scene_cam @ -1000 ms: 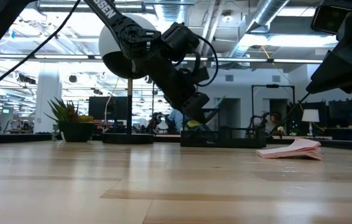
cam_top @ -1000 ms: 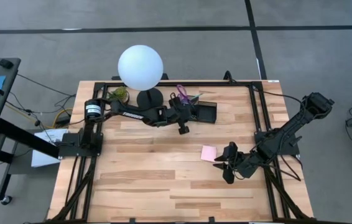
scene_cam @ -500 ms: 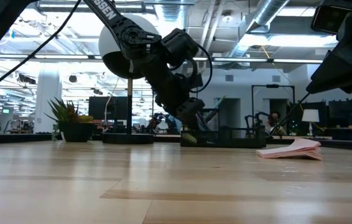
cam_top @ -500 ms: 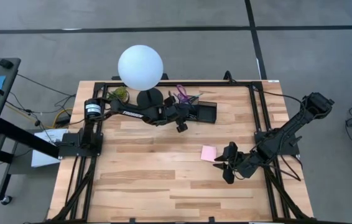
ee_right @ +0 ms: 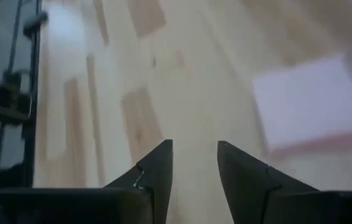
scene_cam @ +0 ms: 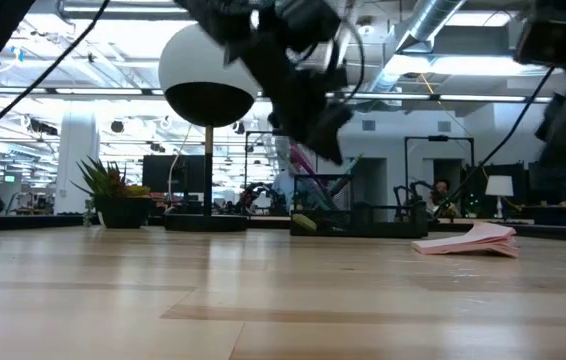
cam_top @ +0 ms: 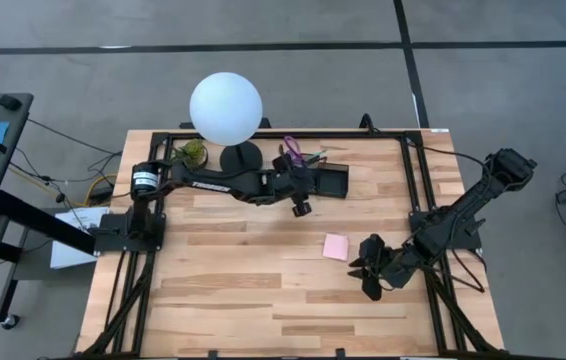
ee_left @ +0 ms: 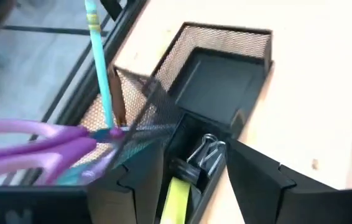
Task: Pick and place office supplies into organizer
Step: Put the pink sticky notes into the black desk organizer
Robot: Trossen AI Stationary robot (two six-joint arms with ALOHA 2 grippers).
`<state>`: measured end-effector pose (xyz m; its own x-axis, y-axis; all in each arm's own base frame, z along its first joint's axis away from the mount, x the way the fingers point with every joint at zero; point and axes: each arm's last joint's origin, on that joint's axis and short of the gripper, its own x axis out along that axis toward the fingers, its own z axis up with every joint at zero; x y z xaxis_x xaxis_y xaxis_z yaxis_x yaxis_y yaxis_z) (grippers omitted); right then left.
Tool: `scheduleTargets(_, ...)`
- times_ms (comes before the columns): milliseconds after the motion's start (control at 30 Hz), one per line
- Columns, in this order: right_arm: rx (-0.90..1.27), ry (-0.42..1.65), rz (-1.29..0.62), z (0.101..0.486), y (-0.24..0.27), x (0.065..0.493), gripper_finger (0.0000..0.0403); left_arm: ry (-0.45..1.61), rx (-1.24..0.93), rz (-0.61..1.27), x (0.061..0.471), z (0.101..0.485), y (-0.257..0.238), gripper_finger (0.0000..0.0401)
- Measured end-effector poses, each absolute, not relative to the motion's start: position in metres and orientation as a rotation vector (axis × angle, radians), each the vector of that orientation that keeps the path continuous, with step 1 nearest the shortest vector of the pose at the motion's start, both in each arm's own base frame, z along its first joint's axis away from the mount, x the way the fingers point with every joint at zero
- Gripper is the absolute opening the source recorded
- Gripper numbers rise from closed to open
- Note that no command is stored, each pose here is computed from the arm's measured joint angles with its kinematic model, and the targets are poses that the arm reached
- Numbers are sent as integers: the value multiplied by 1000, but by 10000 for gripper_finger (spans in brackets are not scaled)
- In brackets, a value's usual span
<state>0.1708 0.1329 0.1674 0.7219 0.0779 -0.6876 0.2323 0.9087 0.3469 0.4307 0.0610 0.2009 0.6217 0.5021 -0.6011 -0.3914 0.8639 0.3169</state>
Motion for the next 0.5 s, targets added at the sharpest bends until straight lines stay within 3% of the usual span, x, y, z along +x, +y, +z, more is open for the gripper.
scheduleTargets(100, 434, 833, -68, 159, 138, 169, 121, 737, 158, 515, 438, 228, 50, 168)
scheduleTargets(267, 230, 877, -35, 142, 142, 173, 126, 714, 174, 496, 445, 258, 32, 156)
scheduleTargets(500, 122, 911, -76, 126, 135, 183, 161, 721, 193, 471, 446, 262, 23, 138)
